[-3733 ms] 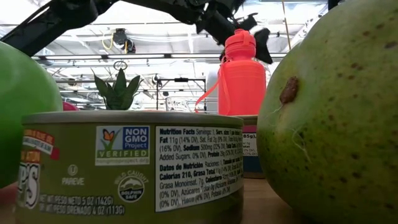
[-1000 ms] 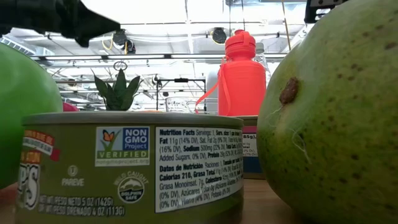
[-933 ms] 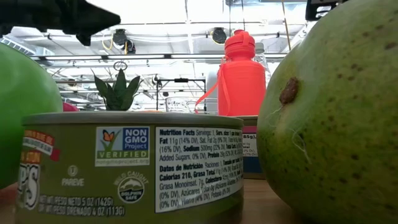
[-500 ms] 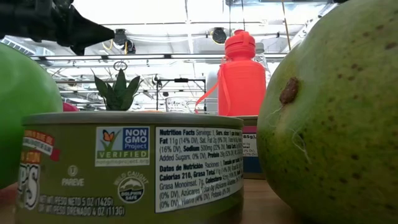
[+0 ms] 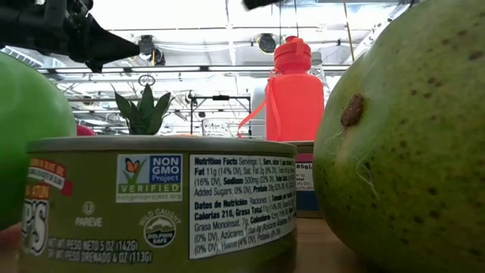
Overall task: Pick & Place Food Item
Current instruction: Put the mango into the left transparent bin
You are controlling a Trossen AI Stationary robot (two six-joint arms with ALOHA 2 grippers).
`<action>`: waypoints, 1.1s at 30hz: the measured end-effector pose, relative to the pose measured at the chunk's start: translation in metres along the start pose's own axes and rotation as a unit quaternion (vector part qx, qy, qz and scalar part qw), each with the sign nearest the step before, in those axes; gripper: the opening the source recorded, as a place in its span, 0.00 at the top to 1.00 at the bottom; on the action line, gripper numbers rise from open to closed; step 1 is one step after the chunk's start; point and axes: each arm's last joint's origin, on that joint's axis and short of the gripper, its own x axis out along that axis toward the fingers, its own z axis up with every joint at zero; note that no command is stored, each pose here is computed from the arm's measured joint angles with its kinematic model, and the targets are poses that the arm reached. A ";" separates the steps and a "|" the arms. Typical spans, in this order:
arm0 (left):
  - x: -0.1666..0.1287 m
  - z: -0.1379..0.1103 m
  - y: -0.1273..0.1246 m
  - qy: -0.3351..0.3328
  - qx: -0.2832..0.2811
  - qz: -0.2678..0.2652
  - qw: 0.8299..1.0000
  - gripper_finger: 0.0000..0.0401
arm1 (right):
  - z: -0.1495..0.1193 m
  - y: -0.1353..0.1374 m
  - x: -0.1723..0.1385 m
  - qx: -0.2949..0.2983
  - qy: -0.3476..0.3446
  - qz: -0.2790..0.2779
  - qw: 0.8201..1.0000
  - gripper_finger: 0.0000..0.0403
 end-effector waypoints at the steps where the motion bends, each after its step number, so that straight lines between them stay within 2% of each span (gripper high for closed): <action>1: 0.000 -0.001 0.000 0.003 0.000 0.000 1.000 0.87 | 0.003 0.001 0.009 -0.005 0.005 0.016 1.000 0.67; 4: 0.000 -0.002 0.000 0.009 0.001 -0.007 1.000 0.87 | 0.008 0.008 0.034 -0.034 -0.003 0.057 0.998 0.50; 8: 0.000 -0.003 -0.001 0.012 0.002 -0.019 1.000 0.87 | 0.012 0.014 0.058 -0.052 -0.047 0.075 0.995 0.29; 10: 0.000 -0.003 -0.001 0.013 0.003 -0.019 1.000 0.87 | 0.013 0.013 0.064 -0.045 -0.061 0.072 0.994 0.20; 13: 0.000 -0.003 -0.001 0.014 0.003 -0.019 1.000 0.87 | 0.008 0.009 0.073 -0.031 -0.062 0.098 0.993 0.12; 23: 0.000 -0.003 -0.001 0.014 -0.003 -0.019 1.000 0.87 | -0.018 -0.013 0.113 0.009 -0.045 0.117 0.992 0.12; 26: 0.000 -0.003 -0.001 0.014 -0.004 -0.019 1.000 0.87 | -0.026 -0.013 0.120 0.014 -0.031 0.125 0.992 0.12; 30: 0.000 -0.003 -0.001 0.013 -0.004 -0.019 1.000 0.87 | -0.028 -0.012 0.126 0.031 -0.043 0.166 0.985 0.12; 33: 0.000 -0.003 -0.001 0.013 -0.004 -0.020 1.000 0.87 | -0.031 -0.013 0.132 0.032 -0.041 0.153 0.987 0.12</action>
